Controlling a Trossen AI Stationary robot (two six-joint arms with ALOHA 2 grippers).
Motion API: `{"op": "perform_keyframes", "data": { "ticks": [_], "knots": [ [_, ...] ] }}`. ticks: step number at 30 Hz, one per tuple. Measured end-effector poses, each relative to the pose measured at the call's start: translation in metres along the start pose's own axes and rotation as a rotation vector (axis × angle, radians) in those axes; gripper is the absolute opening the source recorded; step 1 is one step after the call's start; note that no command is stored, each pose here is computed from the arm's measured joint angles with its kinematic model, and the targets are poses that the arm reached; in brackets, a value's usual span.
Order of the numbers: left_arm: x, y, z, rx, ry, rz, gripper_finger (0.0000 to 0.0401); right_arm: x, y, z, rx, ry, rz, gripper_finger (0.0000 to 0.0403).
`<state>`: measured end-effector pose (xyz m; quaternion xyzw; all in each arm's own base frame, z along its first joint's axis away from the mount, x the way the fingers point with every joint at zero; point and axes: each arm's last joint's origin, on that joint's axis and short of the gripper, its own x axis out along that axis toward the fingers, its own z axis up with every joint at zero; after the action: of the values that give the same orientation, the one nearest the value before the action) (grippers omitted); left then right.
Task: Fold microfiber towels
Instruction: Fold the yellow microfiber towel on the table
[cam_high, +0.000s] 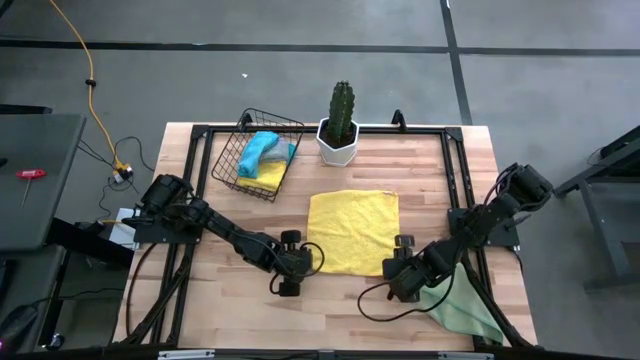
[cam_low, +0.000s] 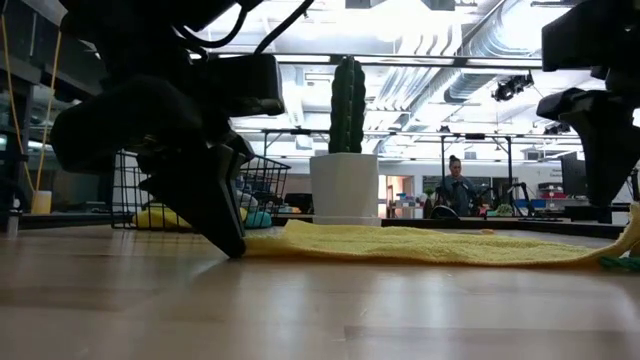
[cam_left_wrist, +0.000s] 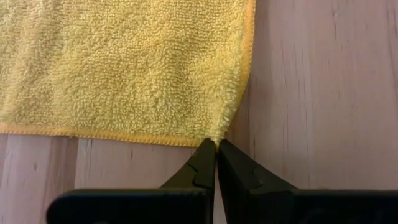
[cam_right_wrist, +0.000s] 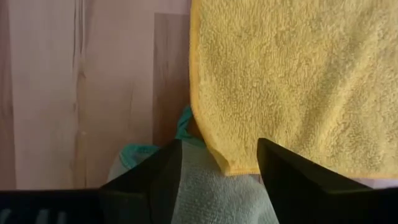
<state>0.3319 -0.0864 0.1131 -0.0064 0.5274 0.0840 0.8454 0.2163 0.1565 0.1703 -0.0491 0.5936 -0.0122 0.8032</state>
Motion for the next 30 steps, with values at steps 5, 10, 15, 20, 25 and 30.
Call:
{"op": "perform_keyframes", "data": {
  "ticks": [5,10,15,20,25,30],
  "knots": [
    [0.0,0.0,0.0,-0.009,0.002,-0.006,0.0,0.0,0.0,-0.001,-0.009,0.014,0.011,0.0196],
    [0.0,0.0,0.0,-0.009,0.002,-0.007,0.0,0.0,0.0,-0.001,-0.009,0.008,0.005,0.0167],
    [0.0,0.0,0.0,-0.012,0.002,-0.007,0.0,0.002,0.001,-0.001,-0.004,0.013,-0.002,0.0133],
    [0.0,0.0,0.0,-0.012,0.003,-0.009,0.0,0.01,0.003,-0.002,-0.004,0.043,-0.006,0.012],
    [0.0,0.0,0.0,-0.011,0.004,-0.012,0.0,0.012,0.004,-0.002,0.008,0.049,-0.009,0.0119],
    [0.0,0.0,0.0,-0.011,0.005,-0.013,0.0,0.012,0.004,-0.002,0.013,0.051,-0.007,0.0103]
  ]
}}
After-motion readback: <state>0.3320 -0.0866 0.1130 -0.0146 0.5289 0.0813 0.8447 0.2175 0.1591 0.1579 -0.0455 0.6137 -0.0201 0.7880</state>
